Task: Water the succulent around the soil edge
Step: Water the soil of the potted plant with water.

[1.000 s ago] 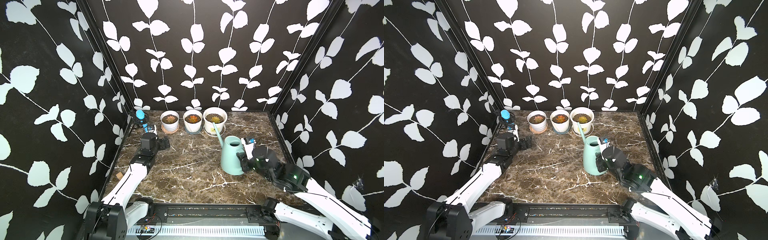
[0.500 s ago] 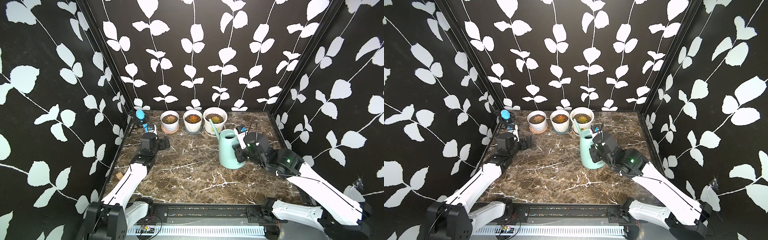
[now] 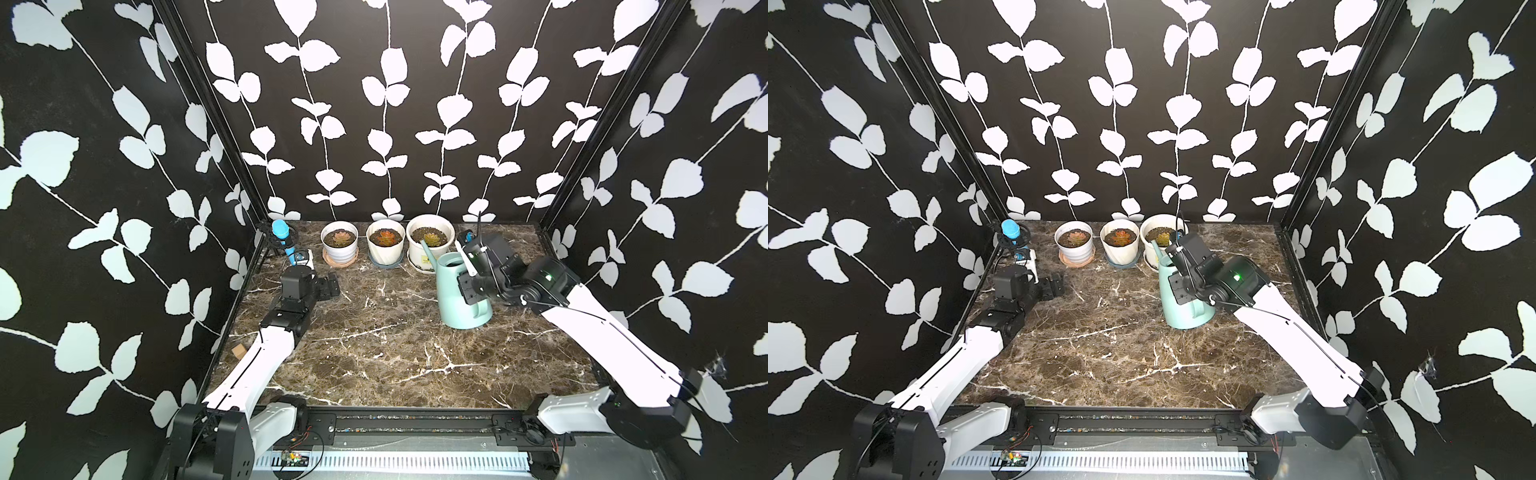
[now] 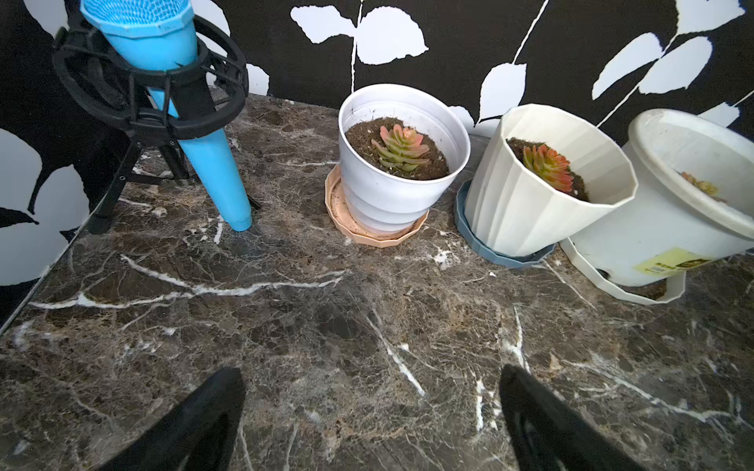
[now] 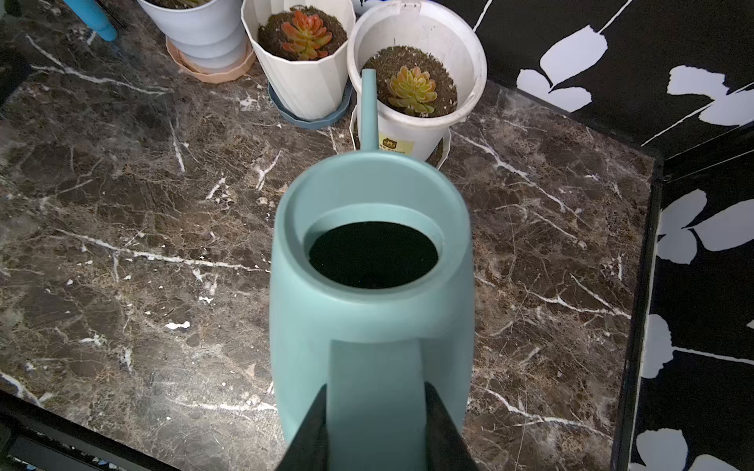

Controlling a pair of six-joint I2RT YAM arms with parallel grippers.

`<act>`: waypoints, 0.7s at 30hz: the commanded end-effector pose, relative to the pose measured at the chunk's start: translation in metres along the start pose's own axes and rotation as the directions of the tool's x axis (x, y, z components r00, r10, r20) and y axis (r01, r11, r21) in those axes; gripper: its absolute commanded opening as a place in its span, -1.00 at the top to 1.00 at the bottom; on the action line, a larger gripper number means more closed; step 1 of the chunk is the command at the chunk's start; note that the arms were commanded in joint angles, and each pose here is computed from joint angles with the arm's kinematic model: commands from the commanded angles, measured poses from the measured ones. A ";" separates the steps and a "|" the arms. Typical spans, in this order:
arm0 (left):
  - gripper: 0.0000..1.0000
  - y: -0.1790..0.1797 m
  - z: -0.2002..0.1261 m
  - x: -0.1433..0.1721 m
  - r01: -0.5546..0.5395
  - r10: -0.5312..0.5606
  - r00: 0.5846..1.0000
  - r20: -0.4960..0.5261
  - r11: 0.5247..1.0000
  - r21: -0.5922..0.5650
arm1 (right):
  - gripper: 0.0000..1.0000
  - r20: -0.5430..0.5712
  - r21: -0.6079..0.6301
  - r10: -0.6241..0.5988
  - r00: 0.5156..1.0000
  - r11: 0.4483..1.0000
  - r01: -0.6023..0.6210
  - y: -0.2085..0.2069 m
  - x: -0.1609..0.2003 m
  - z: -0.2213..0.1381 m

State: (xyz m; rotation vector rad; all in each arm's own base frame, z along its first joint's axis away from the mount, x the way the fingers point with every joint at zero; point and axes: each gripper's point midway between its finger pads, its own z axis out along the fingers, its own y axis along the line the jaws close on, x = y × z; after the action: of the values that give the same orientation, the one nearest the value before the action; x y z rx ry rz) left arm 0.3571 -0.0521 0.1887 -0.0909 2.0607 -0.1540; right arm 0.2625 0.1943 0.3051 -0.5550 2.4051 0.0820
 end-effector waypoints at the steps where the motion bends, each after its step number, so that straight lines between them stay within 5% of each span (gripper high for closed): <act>1: -0.97 -0.002 -0.008 -0.016 -0.007 0.007 0.999 0.044 1.000 0.002 | 1.00 0.059 -0.007 0.043 0.997 0.999 -0.042 -0.005 -0.019 -0.018; 21: -0.97 -0.002 -0.008 -0.017 -0.010 0.010 0.999 0.047 1.000 -0.001 | 1.00 0.000 0.007 0.064 0.998 0.998 -0.064 -0.003 -0.055 -0.007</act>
State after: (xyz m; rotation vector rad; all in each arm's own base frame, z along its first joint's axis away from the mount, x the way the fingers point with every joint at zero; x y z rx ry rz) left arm 0.3571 -0.0519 0.1887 -0.0906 2.0606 -0.1528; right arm 0.2939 0.2113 0.3235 -0.5183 2.4638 0.0628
